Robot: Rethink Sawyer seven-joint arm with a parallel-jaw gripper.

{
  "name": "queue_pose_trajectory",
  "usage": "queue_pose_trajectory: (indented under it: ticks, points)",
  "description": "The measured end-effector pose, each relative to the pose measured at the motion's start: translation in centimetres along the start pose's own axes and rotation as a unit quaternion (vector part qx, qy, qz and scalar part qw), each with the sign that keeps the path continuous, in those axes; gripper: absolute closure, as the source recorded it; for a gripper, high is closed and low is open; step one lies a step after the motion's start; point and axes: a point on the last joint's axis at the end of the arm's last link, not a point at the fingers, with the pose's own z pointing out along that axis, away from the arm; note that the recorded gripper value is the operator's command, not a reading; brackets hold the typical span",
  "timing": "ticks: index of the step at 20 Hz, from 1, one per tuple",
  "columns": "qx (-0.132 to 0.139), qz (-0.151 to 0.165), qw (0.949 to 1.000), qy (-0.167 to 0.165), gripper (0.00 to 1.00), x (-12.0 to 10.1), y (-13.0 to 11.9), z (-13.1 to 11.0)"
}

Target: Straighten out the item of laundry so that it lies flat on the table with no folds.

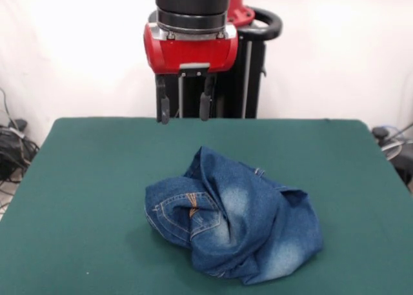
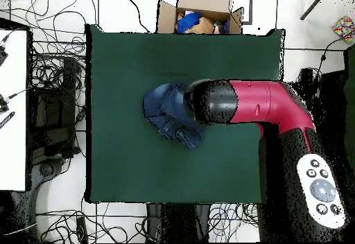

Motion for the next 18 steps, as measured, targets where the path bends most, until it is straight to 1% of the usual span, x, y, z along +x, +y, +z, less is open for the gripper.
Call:
queue_pose_trajectory:
  ticks: [6,10,13,18]
  points:
    - [-0.008,0.016,0.9998,-0.008,0.00,-0.2,-0.4,-1.0]
    - [-0.006,0.022,0.9996,-0.018,0.00,0.0,-0.7,-1.3]
    - [-0.005,0.022,0.9993,-0.028,0.00,0.5,-0.6,-0.7]
    - [-0.007,0.020,0.9988,-0.044,0.00,1.6,0.4,0.8]
